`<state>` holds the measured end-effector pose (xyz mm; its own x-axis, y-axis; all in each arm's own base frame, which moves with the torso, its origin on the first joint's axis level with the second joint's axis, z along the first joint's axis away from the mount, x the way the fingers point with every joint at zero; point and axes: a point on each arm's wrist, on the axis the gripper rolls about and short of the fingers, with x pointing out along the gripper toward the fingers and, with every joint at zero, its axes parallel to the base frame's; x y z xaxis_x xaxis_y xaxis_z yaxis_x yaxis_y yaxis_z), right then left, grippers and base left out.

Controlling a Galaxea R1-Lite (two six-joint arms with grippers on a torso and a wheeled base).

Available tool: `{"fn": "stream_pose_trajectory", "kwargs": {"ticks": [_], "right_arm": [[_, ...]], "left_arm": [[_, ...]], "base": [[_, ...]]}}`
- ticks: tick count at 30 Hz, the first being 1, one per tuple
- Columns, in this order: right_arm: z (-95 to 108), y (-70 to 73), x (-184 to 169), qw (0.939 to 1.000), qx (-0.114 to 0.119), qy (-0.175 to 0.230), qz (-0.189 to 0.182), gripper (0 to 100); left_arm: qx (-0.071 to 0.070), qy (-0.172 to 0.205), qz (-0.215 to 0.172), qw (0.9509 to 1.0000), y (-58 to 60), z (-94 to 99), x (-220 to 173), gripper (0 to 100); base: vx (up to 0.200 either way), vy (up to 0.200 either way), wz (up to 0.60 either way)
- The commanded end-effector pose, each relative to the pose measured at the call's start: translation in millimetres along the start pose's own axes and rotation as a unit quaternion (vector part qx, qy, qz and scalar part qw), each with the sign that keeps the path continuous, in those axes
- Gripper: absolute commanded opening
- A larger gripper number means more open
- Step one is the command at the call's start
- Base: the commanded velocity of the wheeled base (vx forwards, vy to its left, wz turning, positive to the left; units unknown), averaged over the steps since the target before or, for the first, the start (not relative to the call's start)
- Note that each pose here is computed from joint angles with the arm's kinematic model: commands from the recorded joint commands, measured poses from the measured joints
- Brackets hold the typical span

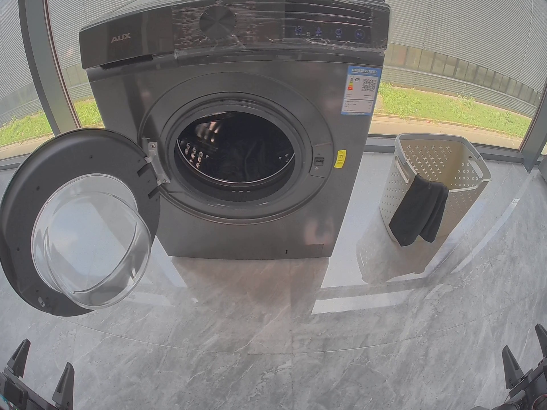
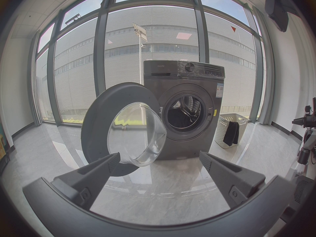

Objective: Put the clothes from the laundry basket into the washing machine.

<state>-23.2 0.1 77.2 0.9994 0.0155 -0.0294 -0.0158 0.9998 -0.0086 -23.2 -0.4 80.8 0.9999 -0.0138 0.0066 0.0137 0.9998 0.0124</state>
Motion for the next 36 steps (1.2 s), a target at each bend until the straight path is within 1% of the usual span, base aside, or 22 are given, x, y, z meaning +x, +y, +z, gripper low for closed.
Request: {"fn": "stream_pose_trajectory", "kwargs": {"ticks": [1, 5, 10, 19, 24, 33, 36], "right_arm": [[-1.8, 0.0, -0.5, 1.0000, 0.000, -0.004, 0.000, 100], [-1.8, 0.0, -0.5, 1.0000, 0.000, -0.004, 0.001, 100], [-1.9, 0.0, -0.5, 1.0000, 0.000, -0.003, 0.000, 100], [-1.8, 0.0, -0.5, 1.0000, 0.000, -0.004, 0.001, 100], [-1.8, 0.0, -0.5, 1.0000, 0.000, -0.004, 0.000, 100], [-1.8, 0.0, -0.5, 1.0000, 0.000, -0.004, 0.001, 100], [-1.8, 0.1, -0.5, 1.0000, 0.000, -0.004, 0.001, 100]], "left_arm": [[0.001, 0.002, 0.001, 1.0000, -0.1, -4.7, 0.2, 100], [-0.002, 0.002, 0.000, 1.0000, 0.0, -4.7, 0.2, 100], [-0.002, 0.003, 0.007, 1.0000, 0.3, -4.9, 0.2, 100], [-0.002, 0.003, 0.007, 1.0000, 0.3, -4.9, 0.2, 100], [-0.006, 0.002, 0.009, 0.9999, 0.4, -4.7, 0.2, 100], [-0.005, 0.001, 0.009, 0.9999, 0.4, -4.6, 0.2, 100], [-0.006, 0.001, 0.010, 0.9999, 0.4, -4.6, 0.2, 100]], "base": [[0.000, -0.200, 0.00], [0.000, -0.200, 0.00], [0.000, -0.200, 0.00], [0.000, -0.200, 0.00], [0.000, -0.200, 0.00], [0.000, -0.200, 0.00], [0.000, 0.000, 0.00]]}}
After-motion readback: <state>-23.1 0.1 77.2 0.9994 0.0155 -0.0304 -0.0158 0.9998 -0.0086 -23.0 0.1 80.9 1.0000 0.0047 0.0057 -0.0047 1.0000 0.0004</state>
